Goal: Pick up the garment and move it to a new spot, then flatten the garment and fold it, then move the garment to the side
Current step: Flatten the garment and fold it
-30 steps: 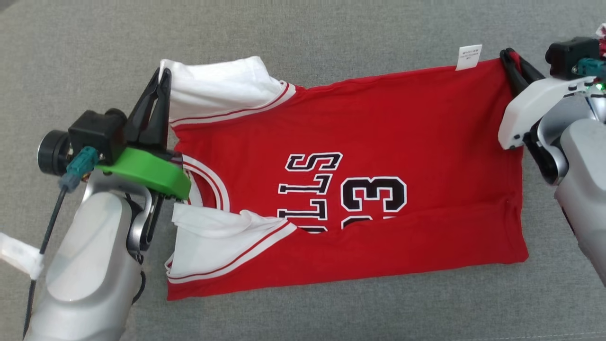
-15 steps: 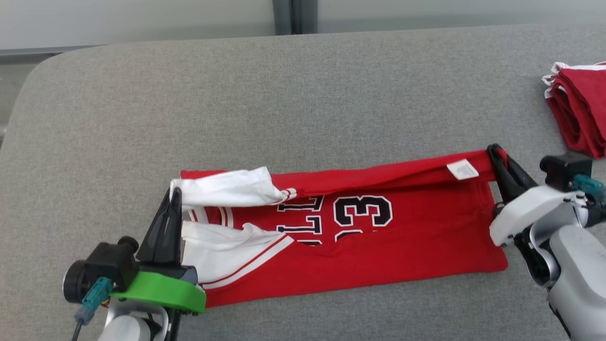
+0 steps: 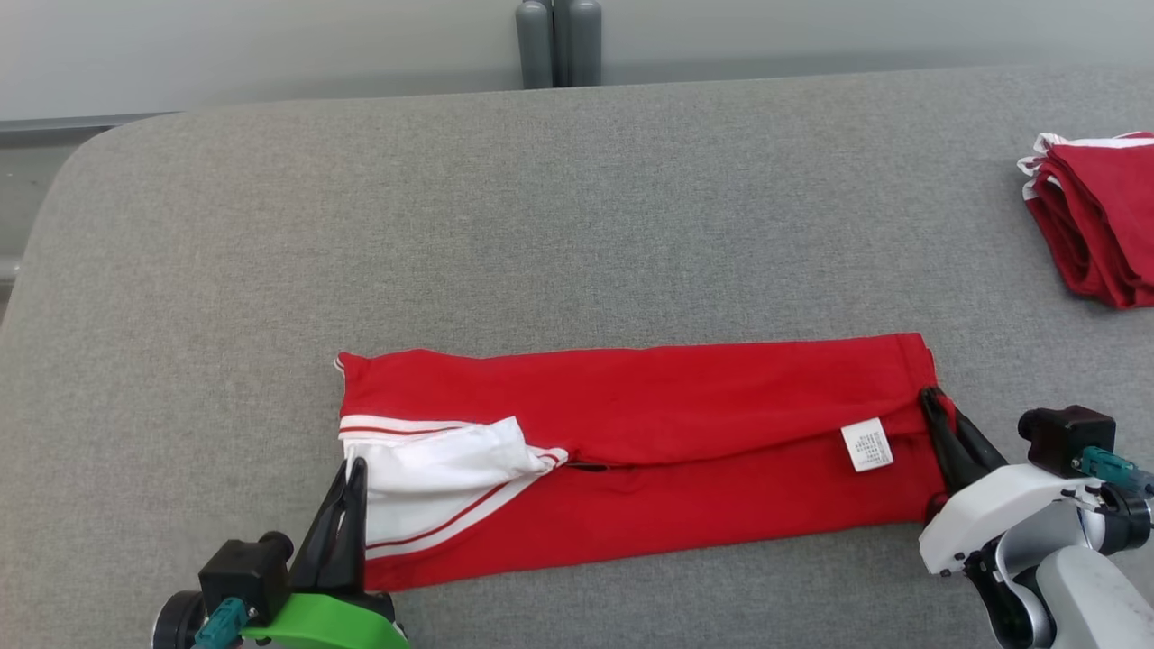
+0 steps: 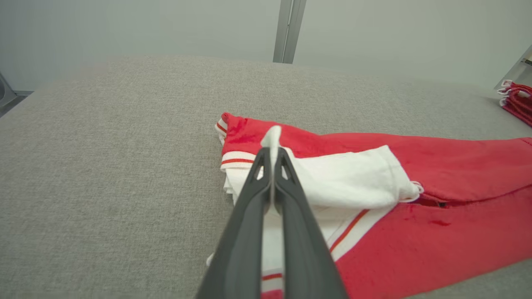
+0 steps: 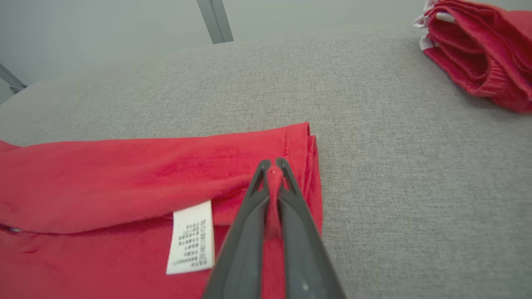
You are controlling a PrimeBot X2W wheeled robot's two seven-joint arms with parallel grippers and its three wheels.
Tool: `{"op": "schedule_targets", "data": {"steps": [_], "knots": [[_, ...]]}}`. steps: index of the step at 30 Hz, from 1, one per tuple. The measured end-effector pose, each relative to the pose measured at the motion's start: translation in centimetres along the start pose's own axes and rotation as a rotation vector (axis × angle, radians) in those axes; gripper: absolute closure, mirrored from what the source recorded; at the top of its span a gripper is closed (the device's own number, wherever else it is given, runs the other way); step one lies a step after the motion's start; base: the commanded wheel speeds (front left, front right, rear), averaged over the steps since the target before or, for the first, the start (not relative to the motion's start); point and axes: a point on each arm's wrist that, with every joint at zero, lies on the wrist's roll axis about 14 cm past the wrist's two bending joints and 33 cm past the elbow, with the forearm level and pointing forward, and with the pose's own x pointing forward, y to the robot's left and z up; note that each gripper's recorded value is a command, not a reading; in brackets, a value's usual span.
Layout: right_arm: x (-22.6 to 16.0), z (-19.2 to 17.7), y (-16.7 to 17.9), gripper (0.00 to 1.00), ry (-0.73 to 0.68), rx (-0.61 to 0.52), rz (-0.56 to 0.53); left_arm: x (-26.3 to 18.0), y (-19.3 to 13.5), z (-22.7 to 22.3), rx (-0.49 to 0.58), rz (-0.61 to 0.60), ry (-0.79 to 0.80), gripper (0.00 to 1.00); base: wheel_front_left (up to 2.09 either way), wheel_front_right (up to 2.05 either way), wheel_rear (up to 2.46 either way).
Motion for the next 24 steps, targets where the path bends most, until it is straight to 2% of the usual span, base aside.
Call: {"op": "schedule_targets", "data": {"steps": [1, 2, 3, 4, 9, 14, 19, 24], "knots": [[-0.1, -0.1, 0.0, 0.76, 0.000, -0.001, -0.002, 0.0, 0.1, -0.3, 0.000, 0.001, 0.007, 0.89, 0.00, 0.00, 0.00], [-0.2, -0.1, 0.0, 0.51, -0.002, 0.005, -0.005, 0.0, 0.2, -0.5, -0.004, 0.006, 0.009, 0.61, 0.00, 0.00, 0.00], [-0.3, -0.1, 0.1, 0.03, -0.005, 0.013, -0.008, 0.0, 0.2, -0.6, -0.014, 0.008, 0.008, 0.23, 0.00, 0.00, 0.00], [-0.5, -0.2, 0.1, 0.00, -0.008, 0.021, -0.014, 0.0, 0.1, -0.5, -0.022, 0.008, 0.003, 0.00, 0.00, 0.00, 0.00], [-1.6, -0.4, -1.2, 0.00, -0.026, 0.081, -0.077, 0.0, 0.1, 0.6, -0.060, 0.021, -0.047, 0.00, 0.00, 0.00, 0.00], [-2.6, 0.1, -2.4, 0.00, -0.071, 0.113, -0.136, -0.1, 0.0, 3.8, -0.082, 0.037, -0.163, 0.00, 0.00, 0.00, 0.00], [-2.9, 0.8, -2.8, 0.00, -0.085, 0.101, -0.152, -0.8, 0.4, 4.7, -0.060, 0.053, -0.198, 0.00, 0.00, 0.00, 0.00], [-2.1, 0.0, -1.9, 0.00, -0.008, 0.077, -0.130, -1.2, 1.6, 4.8, -0.042, 0.094, -0.207, 0.00, 0.00, 0.00, 0.00]]}}
